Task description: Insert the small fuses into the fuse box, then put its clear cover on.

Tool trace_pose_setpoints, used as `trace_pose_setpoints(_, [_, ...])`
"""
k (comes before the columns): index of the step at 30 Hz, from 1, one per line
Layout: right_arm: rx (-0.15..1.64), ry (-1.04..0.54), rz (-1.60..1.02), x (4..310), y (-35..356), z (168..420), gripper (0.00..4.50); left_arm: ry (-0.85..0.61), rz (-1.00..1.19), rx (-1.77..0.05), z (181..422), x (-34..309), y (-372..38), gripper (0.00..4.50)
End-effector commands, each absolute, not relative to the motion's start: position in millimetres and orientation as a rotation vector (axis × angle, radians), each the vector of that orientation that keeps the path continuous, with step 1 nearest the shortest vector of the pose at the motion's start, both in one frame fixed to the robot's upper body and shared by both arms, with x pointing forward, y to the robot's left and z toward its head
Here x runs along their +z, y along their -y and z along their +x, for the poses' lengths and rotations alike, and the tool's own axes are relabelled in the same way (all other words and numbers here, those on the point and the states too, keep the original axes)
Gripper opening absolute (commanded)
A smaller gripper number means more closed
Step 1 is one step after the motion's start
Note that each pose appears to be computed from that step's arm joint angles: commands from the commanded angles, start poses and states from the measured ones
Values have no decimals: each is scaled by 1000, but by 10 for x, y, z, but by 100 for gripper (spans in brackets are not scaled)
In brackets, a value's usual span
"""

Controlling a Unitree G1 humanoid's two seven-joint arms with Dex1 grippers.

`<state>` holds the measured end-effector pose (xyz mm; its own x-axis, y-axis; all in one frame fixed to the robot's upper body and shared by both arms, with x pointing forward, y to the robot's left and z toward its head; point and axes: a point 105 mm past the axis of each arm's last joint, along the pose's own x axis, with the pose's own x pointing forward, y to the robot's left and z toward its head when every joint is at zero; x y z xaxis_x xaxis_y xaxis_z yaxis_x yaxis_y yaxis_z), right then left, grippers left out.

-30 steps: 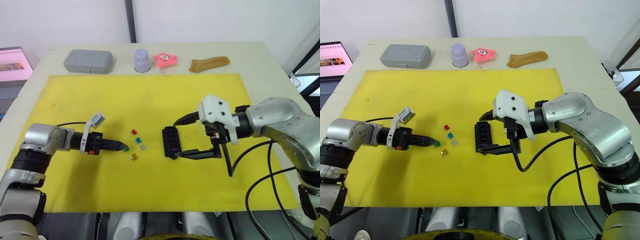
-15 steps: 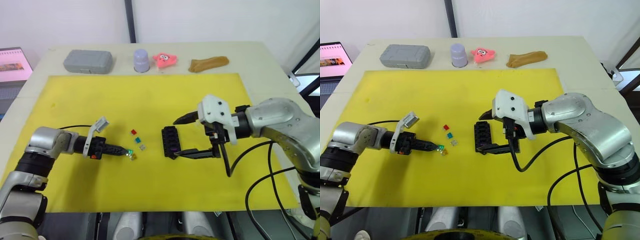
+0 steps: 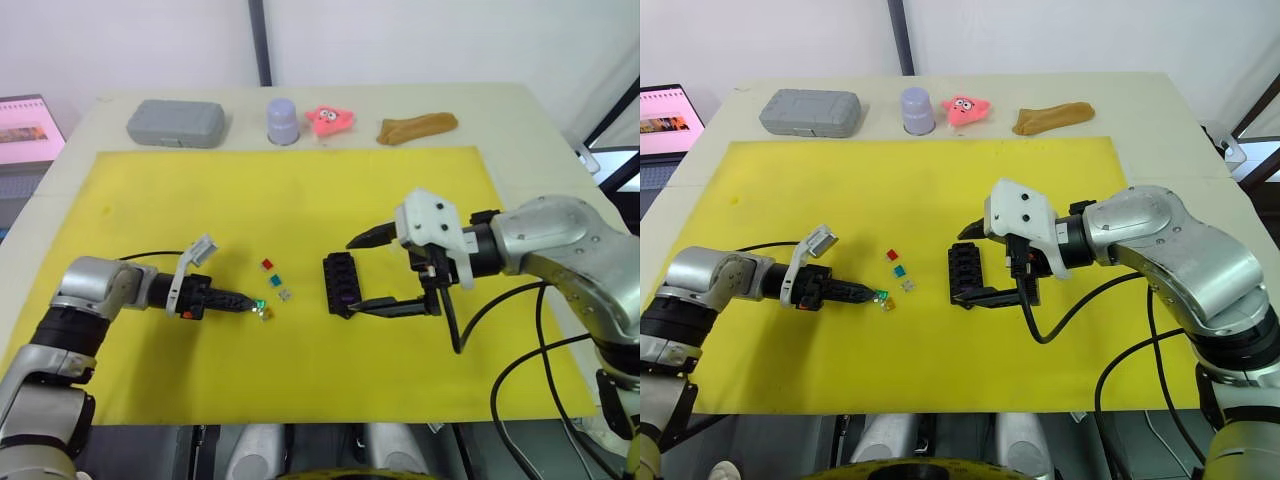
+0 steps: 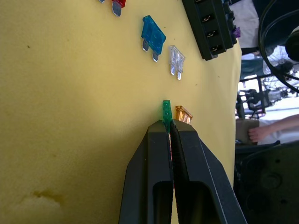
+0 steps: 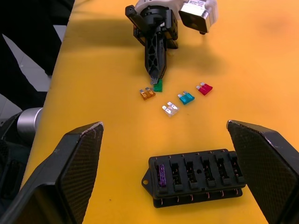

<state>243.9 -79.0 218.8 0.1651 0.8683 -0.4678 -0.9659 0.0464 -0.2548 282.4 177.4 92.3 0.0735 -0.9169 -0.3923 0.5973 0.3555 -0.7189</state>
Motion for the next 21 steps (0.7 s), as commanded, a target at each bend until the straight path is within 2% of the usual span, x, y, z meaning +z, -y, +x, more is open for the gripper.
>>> trace_pose_setpoints(1, [1415, -175, -597, 2229, 772, 2425, 450, -872, -379, -1125, 2890, 1020, -1940, 3])
trace_pose_setpoints(4, [1405, -194, -559, 2215, 796, 2438, 450, -753, -331, -1164, 2936, 1306, -1931, 3])
trace_pose_setpoints(10, [1375, -257, -396, 2288, 819, 2505, 450, -554, -150, -1290, 2815, 1765, -1742, 3])
trace_pose_setpoints(13, [1398, -274, -293, 2444, 776, 2523, 450, -414, 30, -1383, 2734, 1991, -1514, 3])
trace_pose_setpoints(17, [1422, -283, -229, 2564, 700, 2535, 450, -289, 152, -1472, 2677, 2171, -1251, 3])
trace_pose_setpoints(21, [1449, -297, -217, 2564, 634, 2505, 318, -216, 194, -1529, 2624, 2299, -1099, 0])
